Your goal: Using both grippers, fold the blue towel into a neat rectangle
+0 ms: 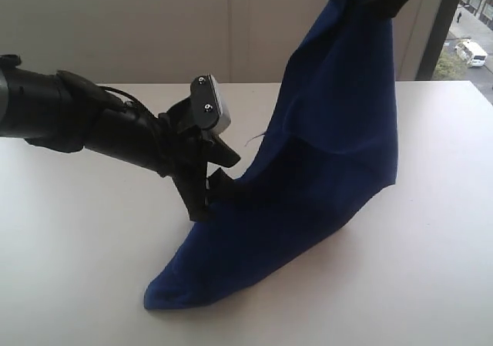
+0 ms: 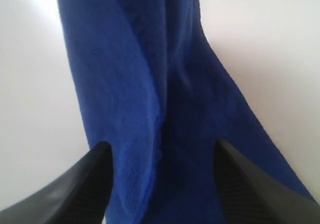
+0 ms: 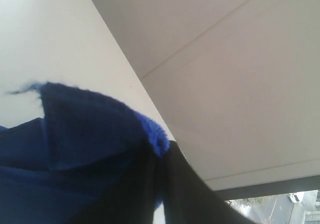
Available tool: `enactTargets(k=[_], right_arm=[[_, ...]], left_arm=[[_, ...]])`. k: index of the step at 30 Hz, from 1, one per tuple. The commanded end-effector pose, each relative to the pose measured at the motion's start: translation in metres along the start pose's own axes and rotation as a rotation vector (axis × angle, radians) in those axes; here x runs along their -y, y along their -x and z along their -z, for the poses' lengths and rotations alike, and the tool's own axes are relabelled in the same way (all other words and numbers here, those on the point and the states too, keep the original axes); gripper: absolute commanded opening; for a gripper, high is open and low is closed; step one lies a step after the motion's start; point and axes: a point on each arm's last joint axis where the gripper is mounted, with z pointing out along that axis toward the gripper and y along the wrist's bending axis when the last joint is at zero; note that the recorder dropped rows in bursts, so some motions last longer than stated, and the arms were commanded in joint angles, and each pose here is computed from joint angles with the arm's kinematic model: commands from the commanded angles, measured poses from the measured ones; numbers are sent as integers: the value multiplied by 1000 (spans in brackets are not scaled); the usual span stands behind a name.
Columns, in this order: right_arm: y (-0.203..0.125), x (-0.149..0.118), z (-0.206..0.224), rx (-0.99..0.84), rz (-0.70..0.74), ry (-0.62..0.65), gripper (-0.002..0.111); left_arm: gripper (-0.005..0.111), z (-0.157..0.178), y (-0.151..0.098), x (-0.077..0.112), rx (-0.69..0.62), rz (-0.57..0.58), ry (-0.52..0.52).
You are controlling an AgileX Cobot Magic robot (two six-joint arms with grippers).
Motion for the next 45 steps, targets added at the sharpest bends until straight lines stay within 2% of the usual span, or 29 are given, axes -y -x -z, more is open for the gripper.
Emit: enactTargets(k=[1,5,7,9,10,11,12,15,18,22,25,30,36,39,42,45], right_arm=[[0,2,0,3,-6,-13,0],[0,2,0,5,-6,-15,0],[0,2,0,5,-6,-15,0],[0,2,0,4,-8,-14,0],[0,2,0,4,-12,-14,0],[0,2,0,4,-20,-14,0],[-1,2,0,-4,-26,-20,0],[-5,5,0,-48,-22,-54,0],[-15,12,2,-153,4,-124,0],[-18,16,3,-190,-34,-173,0],[-19,15,3,-196,-40,-171,0],[-20,16,5,-206,-63,-176,0],[-23,23,29,-239,-122,-269,0],[-22,23,45,-227,-174,-267,0],[-25,14,58,-244,-248,-204,0],[-34,6,66,-290,-264,-174,0]], left_arm=[[63,-12,-10,-2,-5,1,8],[63,-21,-20,-5,-29,10,37],[58,-23,-23,-7,-34,16,56],[46,-24,-24,-9,-37,8,78],[36,-24,-24,-10,-39,6,85],[25,-24,-24,-10,-43,6,91],[2,-24,-23,-11,-42,-13,95],[0,-10,-12,-18,-55,-52,173],[0,29,12,-32,-78,-97,399],[0,79,38,-42,-100,-157,651],[0,106,55,-39,-77,-199,731],[0,158,86,-24,27,-248,835],[0,204,105,-6,104,-270,941],[0,213,106,10,155,-291,899],[0,214,97,31,184,-314,818],[0,222,88,47,193,-305,821]])
